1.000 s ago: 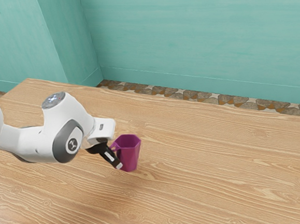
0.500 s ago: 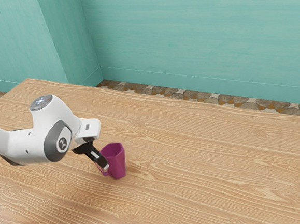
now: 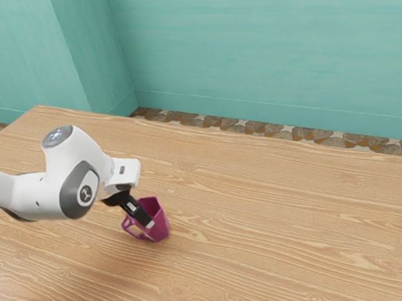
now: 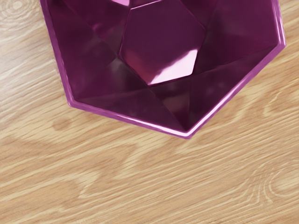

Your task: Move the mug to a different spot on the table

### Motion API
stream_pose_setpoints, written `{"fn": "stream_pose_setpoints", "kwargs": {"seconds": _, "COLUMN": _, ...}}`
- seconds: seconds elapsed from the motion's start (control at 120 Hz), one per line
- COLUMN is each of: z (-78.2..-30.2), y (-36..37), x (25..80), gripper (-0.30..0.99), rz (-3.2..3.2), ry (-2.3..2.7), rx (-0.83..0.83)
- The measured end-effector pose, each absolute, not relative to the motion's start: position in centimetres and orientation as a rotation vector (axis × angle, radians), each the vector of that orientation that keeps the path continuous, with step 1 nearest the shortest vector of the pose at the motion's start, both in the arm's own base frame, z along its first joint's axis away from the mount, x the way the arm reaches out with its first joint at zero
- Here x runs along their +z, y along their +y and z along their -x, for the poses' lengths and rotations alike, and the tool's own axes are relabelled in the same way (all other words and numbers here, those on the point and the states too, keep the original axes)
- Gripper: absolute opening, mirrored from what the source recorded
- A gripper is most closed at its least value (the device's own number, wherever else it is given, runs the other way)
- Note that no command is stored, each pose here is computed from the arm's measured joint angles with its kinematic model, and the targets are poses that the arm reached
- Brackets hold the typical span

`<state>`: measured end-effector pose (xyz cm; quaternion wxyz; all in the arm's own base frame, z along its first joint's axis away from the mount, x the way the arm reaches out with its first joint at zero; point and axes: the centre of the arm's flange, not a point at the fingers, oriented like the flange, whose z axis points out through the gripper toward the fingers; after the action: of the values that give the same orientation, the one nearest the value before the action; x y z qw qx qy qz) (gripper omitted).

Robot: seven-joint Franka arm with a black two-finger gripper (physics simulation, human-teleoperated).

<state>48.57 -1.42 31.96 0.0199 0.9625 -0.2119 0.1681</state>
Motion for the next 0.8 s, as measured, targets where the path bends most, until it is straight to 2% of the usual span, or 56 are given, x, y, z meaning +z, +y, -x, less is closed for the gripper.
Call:
{"fn": "stream_pose_setpoints", "kwargs": {"seconds": 0.517, "z": -49.1, "y": -2.7, "x": 36.3, "gripper": 0.69, "rz": -2.955, "ry": -0.719, "rx": 0.663}}
{"fn": "stream_pose_setpoints", "kwargs": {"seconds": 0.8, "z": -51.4, "y": -3.5, "x": 40.3, "gripper": 0.69, "rz": -2.949, "ry": -0.83, "rx": 0.771}}
